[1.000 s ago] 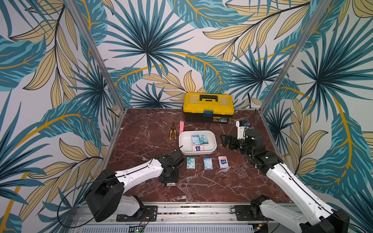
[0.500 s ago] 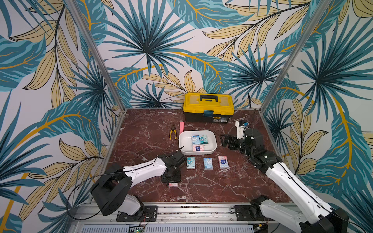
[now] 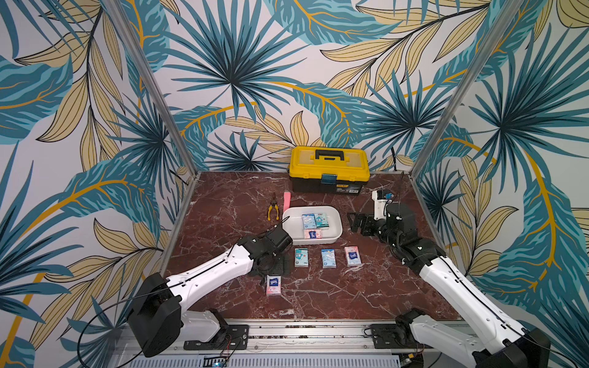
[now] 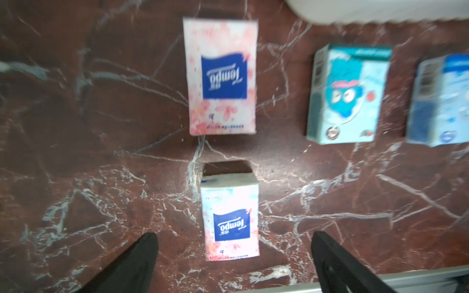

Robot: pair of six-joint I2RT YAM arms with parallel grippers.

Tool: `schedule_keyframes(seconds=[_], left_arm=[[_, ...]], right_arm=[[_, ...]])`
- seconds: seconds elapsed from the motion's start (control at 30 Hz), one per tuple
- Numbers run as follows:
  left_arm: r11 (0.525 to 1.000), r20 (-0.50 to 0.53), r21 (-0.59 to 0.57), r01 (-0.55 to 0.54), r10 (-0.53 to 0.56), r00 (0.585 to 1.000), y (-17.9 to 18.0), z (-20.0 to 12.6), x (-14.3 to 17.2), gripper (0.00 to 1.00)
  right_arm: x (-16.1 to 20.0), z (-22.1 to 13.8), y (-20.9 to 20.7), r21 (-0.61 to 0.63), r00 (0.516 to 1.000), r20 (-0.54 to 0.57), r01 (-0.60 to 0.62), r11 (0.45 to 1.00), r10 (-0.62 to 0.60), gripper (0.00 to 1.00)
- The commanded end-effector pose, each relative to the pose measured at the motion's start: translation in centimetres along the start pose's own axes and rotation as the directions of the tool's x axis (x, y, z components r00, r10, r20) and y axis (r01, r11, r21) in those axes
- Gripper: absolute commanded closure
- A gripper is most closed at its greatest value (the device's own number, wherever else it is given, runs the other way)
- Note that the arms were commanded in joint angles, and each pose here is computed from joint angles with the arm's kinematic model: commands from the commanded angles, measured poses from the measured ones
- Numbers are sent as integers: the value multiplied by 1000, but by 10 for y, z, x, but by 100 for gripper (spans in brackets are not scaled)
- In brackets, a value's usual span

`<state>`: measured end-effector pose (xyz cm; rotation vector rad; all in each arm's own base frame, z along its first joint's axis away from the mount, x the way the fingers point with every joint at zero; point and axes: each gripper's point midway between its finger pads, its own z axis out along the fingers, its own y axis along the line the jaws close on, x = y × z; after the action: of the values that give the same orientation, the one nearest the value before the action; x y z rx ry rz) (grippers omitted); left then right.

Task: Take the pocket tissues out of the storage box
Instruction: Place the pocket tissues at the center of the board.

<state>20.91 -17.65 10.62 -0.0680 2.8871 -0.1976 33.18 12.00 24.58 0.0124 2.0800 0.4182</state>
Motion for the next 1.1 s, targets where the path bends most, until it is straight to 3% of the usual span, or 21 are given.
schedule_keyframes(seconds=[0.0, 0.23, 0.47, 0.6, 0.93, 1.07], left_arm=[[1000, 96, -1, -14, 14, 995, -4, -29, -34, 0], [997, 275, 73, 34, -53, 960, -31, -63, -110, 0], [992, 335, 128, -5, -38, 942, -72, -60, -158, 0], [989, 310, 142, -50, 3, 951, -96, -46, -174, 0], [989, 226, 145, -9, -24, 974, -124, 11, -194, 1], [983, 173, 181, -26, -6, 985, -141, 36, -194, 7]], right_arm=[[-8, -6, -2, 14, 1000, 31, -1, 1000, 0, 1], [-4, -12, -7, 35, 999, 27, -34, 999, 33, 1], [-2, -24, -3, -5, 999, 43, -20, 1000, 20, 1], [-1, -35, 0, -32, 998, 63, 8, 999, -6, 1], [6, -61, 7, -92, 996, 82, 51, 994, -43, 1], [10, -67, 12, -127, 994, 90, 68, 990, -57, 1]])
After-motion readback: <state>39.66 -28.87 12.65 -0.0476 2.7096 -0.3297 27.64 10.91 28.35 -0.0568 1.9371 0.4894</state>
